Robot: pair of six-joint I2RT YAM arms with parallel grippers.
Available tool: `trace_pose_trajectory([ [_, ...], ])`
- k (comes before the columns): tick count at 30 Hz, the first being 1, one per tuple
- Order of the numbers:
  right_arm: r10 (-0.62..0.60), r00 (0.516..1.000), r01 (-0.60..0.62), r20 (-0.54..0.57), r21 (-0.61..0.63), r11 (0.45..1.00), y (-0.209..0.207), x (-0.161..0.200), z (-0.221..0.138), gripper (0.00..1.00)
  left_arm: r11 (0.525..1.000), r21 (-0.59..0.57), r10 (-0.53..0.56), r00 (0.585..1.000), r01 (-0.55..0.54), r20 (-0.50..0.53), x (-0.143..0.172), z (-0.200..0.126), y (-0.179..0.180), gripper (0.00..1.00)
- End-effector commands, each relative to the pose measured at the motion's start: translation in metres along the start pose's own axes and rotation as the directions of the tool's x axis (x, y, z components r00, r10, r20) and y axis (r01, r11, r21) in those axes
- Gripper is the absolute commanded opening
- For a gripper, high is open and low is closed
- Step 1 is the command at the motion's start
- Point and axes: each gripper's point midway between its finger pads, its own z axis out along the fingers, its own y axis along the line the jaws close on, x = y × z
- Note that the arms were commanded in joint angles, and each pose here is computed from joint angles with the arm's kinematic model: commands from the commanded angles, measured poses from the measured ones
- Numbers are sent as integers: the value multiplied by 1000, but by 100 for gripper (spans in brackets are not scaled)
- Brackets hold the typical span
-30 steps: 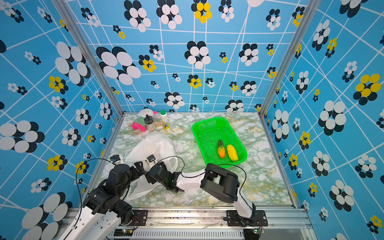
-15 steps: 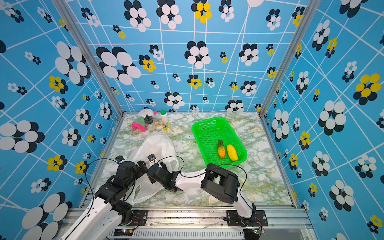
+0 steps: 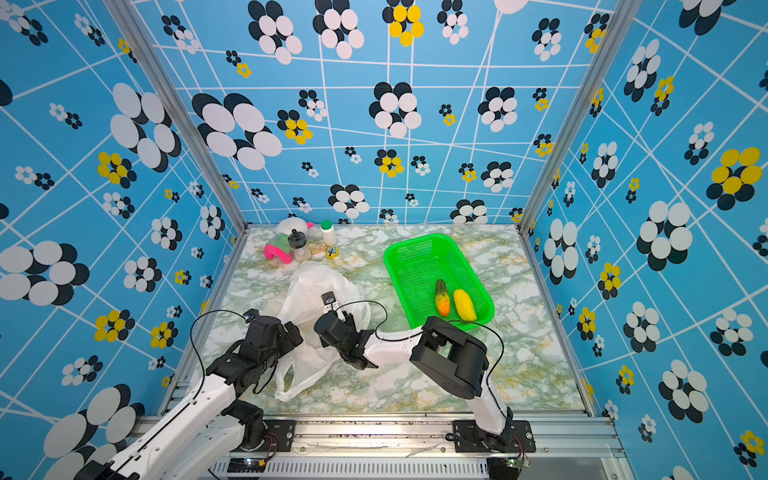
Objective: Untie the knot of the plastic bag and take out the fruit
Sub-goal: Pick up the fruit from the plastic bag.
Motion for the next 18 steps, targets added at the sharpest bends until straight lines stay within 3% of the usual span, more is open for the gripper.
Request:
trace_pose_trajectory([
  [1, -4, 999, 5, 39, -30, 1000, 14, -25, -4, 51, 1000, 30, 4, 1000, -4, 9, -6, 3, -10, 49],
  [2, 3, 999, -1, 34, -46, 999, 18, -24, -3, 51, 1000, 29, 7, 1000, -7, 11, -8, 3, -11, 23],
  [3, 8, 1000, -7, 23, -64, 998, 22, -21, -1, 52, 1000, 20, 10, 1000, -10, 14, -10, 2, -11, 7],
  [4, 13, 1000, -12, 7, -91, 996, 27, -17, 1, 52, 1000, 1, 16, 1000, -16, 17, -13, 0, -10, 0],
  [8, 8, 997, -26, -72, -253, 967, 54, 15, 3, 55, 995, -89, 51, 998, -47, 36, -25, -18, 2, 0],
  [12, -63, 996, 36, -61, -364, 931, 70, 51, -9, 57, 983, -169, 80, 996, -73, 40, -23, -34, 17, 0],
  [15, -87, 995, 64, -42, -391, 918, 74, 61, -16, 59, 987, -145, 78, 996, -73, 31, -8, -28, 16, 0],
  [18, -105, 992, 77, -71, -321, 944, 70, 64, -1, 59, 989, -134, 61, 997, -55, 41, 2, -25, 17, 0],
])
